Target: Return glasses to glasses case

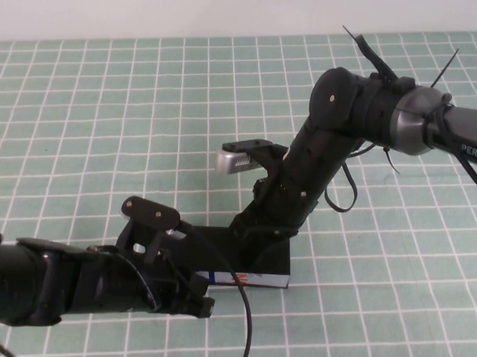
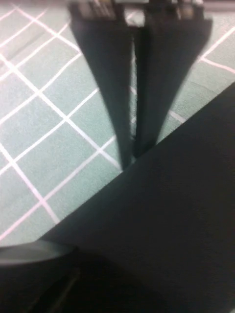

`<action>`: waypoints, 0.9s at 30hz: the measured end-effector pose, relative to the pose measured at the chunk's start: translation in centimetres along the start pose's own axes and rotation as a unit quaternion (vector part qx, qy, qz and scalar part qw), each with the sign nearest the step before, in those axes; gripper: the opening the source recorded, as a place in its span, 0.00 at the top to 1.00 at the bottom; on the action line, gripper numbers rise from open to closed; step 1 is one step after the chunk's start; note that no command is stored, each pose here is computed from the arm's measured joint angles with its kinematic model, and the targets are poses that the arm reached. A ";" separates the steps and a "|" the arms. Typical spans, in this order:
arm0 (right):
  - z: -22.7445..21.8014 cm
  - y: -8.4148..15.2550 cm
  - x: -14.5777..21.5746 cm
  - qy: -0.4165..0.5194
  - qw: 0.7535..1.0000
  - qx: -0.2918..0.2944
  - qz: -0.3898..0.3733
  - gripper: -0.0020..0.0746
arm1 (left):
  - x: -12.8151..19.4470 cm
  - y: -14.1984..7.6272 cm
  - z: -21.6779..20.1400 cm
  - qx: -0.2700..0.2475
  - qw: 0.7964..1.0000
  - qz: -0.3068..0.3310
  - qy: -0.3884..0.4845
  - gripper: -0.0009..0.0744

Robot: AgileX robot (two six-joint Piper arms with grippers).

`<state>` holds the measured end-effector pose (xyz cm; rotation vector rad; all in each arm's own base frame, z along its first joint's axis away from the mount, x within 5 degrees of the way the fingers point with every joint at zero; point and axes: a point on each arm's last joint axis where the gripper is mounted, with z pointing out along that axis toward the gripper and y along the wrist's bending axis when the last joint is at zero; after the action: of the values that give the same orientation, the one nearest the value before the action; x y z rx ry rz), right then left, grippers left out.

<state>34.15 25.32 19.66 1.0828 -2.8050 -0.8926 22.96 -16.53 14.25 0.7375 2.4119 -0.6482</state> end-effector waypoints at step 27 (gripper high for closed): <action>-21.3 10.6 6.5 -0.342 0.881 0.280 -0.168 0.99 | 3.8 -8.0 -24.0 -0.020 0.975 0.140 -0.172 0.99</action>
<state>26.99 16.84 41.67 1.6278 -3.6915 -0.5403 7.18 -7.28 32.06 0.8513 1.9568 -0.5580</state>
